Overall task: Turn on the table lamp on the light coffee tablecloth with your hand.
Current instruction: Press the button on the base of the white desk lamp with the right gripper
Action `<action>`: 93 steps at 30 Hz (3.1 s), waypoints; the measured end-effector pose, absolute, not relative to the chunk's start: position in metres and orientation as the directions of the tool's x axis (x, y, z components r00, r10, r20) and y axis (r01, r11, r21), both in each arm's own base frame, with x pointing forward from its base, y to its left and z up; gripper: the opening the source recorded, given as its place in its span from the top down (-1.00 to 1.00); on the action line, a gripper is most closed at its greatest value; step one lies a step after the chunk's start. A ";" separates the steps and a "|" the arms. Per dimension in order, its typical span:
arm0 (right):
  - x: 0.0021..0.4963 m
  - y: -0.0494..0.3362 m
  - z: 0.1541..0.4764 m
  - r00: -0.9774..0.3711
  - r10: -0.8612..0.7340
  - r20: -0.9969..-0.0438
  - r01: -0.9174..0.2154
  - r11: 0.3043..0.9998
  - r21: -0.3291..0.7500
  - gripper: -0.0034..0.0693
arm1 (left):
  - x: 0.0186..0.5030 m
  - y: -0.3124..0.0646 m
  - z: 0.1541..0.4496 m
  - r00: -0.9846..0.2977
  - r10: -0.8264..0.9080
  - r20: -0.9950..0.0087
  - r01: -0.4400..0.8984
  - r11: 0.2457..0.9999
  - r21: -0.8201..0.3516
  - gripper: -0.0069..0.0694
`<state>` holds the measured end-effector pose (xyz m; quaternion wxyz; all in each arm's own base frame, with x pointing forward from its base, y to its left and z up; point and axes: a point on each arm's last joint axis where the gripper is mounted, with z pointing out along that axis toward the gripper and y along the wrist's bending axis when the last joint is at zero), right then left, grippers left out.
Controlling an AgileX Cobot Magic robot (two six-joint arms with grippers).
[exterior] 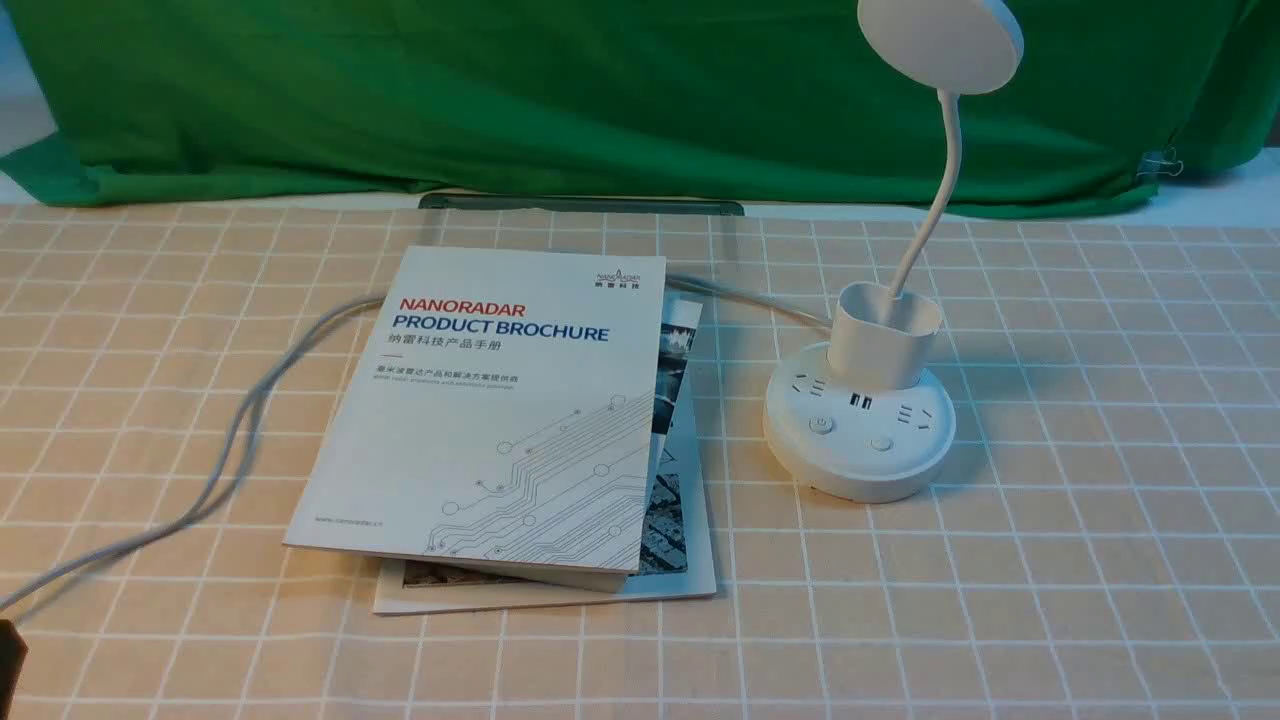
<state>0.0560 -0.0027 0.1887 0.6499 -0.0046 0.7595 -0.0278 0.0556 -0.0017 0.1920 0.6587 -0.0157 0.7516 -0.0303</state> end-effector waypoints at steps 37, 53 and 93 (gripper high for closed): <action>0.056 -0.003 0.189 -0.155 -0.043 -0.987 0.029 0.998 -0.048 0.25 | 0.056 -0.002 0.192 -0.132 -0.060 -0.989 0.016 0.998 -0.063 0.76; 0.056 -0.003 0.189 -0.155 -0.041 -0.987 0.029 0.998 -0.046 0.25 | 0.056 -0.001 0.192 -0.131 -0.051 -0.990 0.015 0.998 -0.054 0.76; 0.064 0.005 0.274 -0.077 0.329 -0.941 -0.065 0.940 0.334 0.76 | 0.056 -0.001 0.192 -0.131 -0.049 -0.990 0.015 0.999 -0.052 0.76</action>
